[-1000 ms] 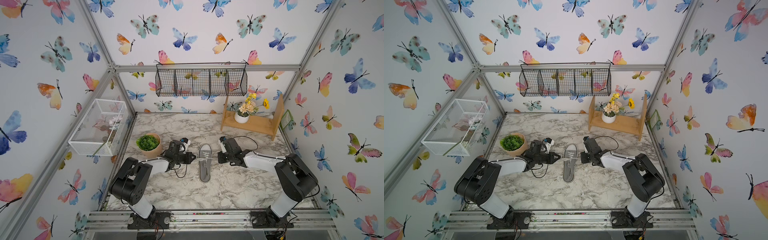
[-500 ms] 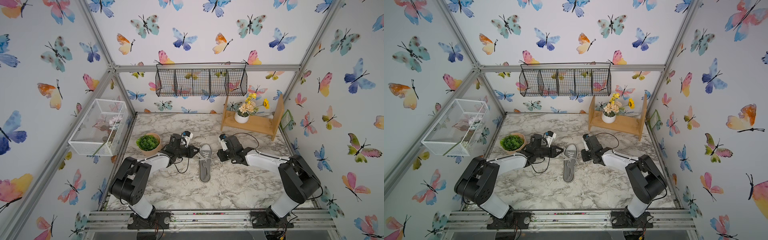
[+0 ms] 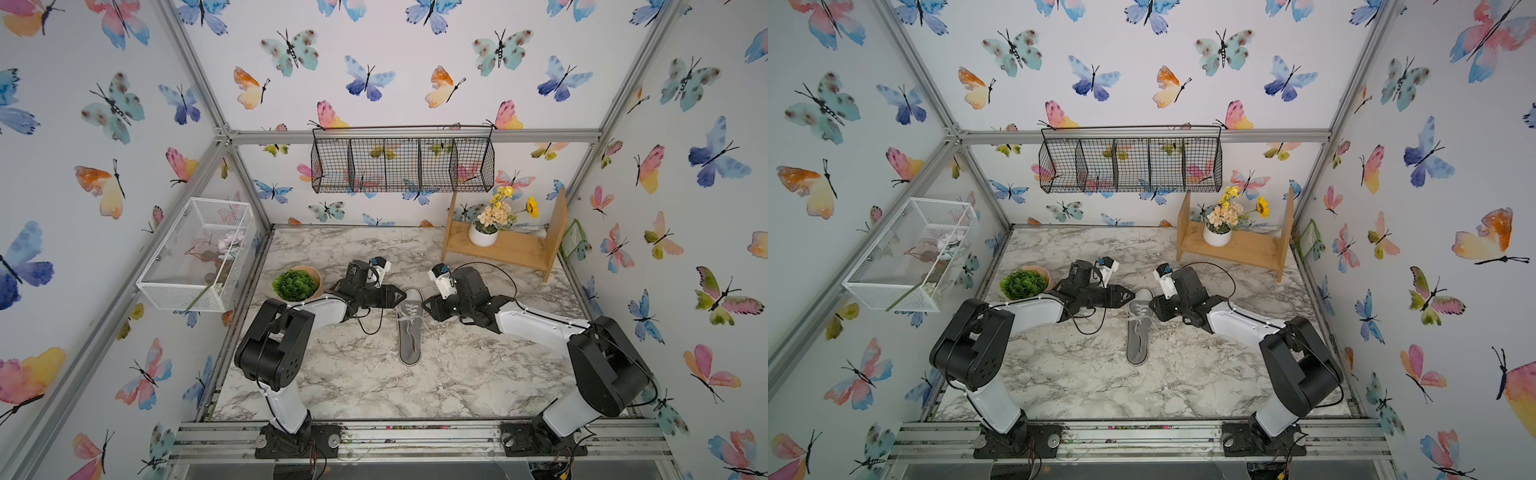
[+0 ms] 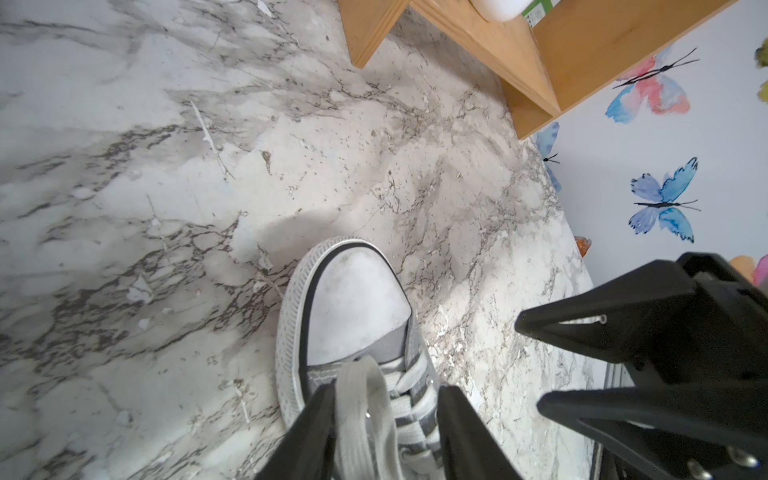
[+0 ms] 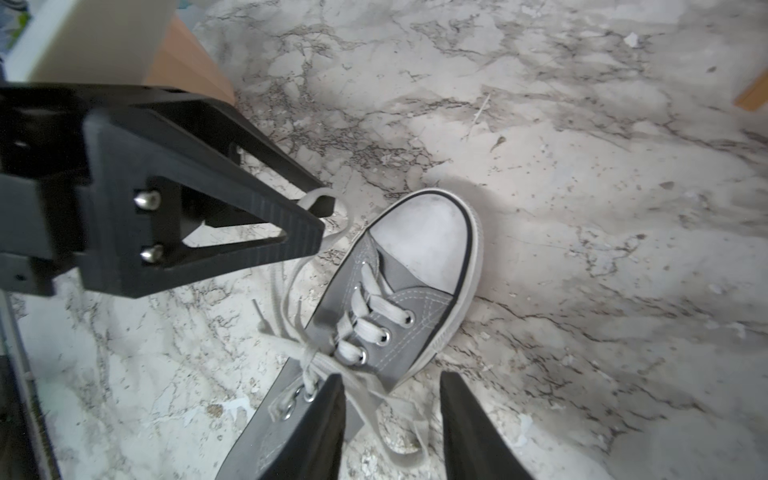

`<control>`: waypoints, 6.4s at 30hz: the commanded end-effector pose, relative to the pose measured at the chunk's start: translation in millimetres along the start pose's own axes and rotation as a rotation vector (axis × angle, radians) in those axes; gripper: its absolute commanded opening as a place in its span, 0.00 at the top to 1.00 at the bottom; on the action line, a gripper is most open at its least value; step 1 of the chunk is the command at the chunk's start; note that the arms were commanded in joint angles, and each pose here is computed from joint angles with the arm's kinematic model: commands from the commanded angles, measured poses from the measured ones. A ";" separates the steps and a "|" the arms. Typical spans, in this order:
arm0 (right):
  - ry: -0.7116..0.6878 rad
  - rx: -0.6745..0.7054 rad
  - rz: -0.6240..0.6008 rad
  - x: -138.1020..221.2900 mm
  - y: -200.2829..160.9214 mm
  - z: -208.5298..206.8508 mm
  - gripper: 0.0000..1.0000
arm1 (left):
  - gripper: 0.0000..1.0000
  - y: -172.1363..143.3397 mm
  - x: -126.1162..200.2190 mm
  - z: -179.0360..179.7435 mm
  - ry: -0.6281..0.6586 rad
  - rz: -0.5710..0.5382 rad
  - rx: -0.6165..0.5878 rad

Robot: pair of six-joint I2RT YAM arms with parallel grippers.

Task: Tie the shoes
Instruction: Tie the shoelace on the shoe.

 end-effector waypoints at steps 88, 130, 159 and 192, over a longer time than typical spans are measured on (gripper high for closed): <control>-0.046 0.156 0.283 -64.0 -26.2 12.5 0.61 | 1.00 -74.6 45.1 -14.7 -0.059 0.073 -0.030; -0.145 0.144 0.294 -59.3 -25.4 1.7 0.71 | 1.00 -114.9 85.7 24.3 0.147 0.021 0.068; 0.169 -0.123 0.215 -11.3 -34.0 -2.8 0.48 | 0.28 -60.8 32.5 35.7 0.123 0.088 -0.069; 0.269 -0.251 0.163 -24.0 -28.5 -17.6 0.94 | 0.28 -56.4 -3.1 21.1 -0.200 0.235 -0.101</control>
Point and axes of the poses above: each gripper's point midway between its finger pads, its own x axis back along the fingers, its own z axis along the line the jaws close on, y = z × x, the point moved 5 cm from there along x, back along the fingers, and after that the axes turned 4 degrees about x, right-handed, at the moved point
